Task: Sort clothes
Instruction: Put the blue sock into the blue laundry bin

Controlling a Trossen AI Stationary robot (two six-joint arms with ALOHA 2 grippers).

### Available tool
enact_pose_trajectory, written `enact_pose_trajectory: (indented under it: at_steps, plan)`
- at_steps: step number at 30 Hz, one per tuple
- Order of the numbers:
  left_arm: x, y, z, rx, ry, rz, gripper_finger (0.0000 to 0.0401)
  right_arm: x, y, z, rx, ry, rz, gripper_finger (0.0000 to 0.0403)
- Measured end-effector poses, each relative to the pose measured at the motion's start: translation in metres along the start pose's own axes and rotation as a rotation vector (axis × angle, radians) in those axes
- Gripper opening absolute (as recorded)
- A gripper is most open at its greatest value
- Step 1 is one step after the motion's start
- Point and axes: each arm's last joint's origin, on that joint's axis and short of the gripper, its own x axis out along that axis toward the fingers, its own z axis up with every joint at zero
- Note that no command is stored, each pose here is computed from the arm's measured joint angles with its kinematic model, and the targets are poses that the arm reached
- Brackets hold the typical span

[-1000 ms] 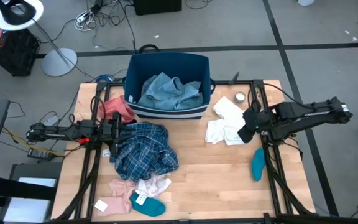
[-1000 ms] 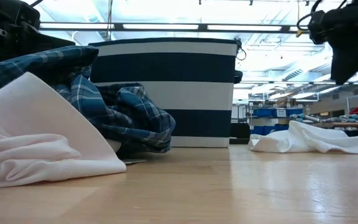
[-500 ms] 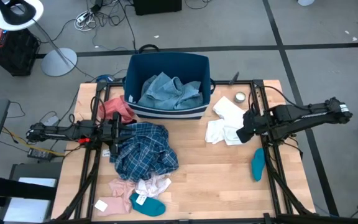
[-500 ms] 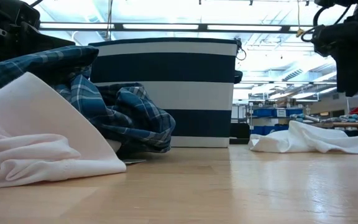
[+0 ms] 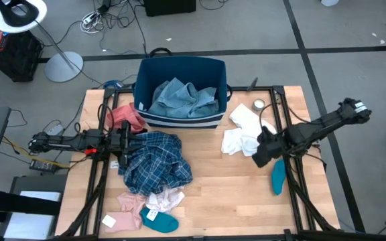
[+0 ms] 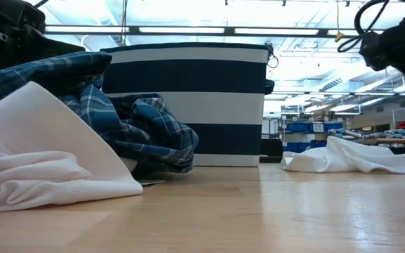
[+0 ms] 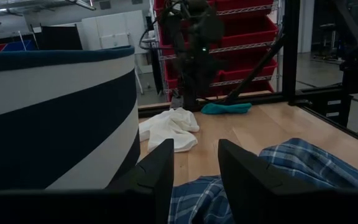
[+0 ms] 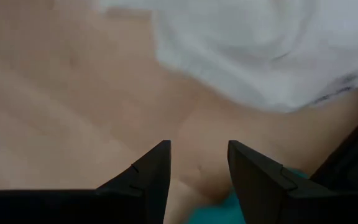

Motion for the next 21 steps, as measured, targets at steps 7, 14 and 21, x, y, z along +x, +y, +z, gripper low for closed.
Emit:
enact_pose_trajectory:
  at_steps: [7,14,21]
  plan:
    - [0.000,0.000,0.000,0.000,0.000,0.000,0.0131,0.005,0.010,-0.026,-0.215,0.221,0.014,0.0160]
    - [0.000,0.000,0.000,0.000,0.000,-0.001,0.0131,0.008,0.016,-0.057,-0.490,0.278,0.014,0.0160]
    - [0.000,0.000,0.000,0.000,0.000,0.000,0.0131,0.019,0.020,-0.076,-0.768,0.203,-0.066,0.0160]
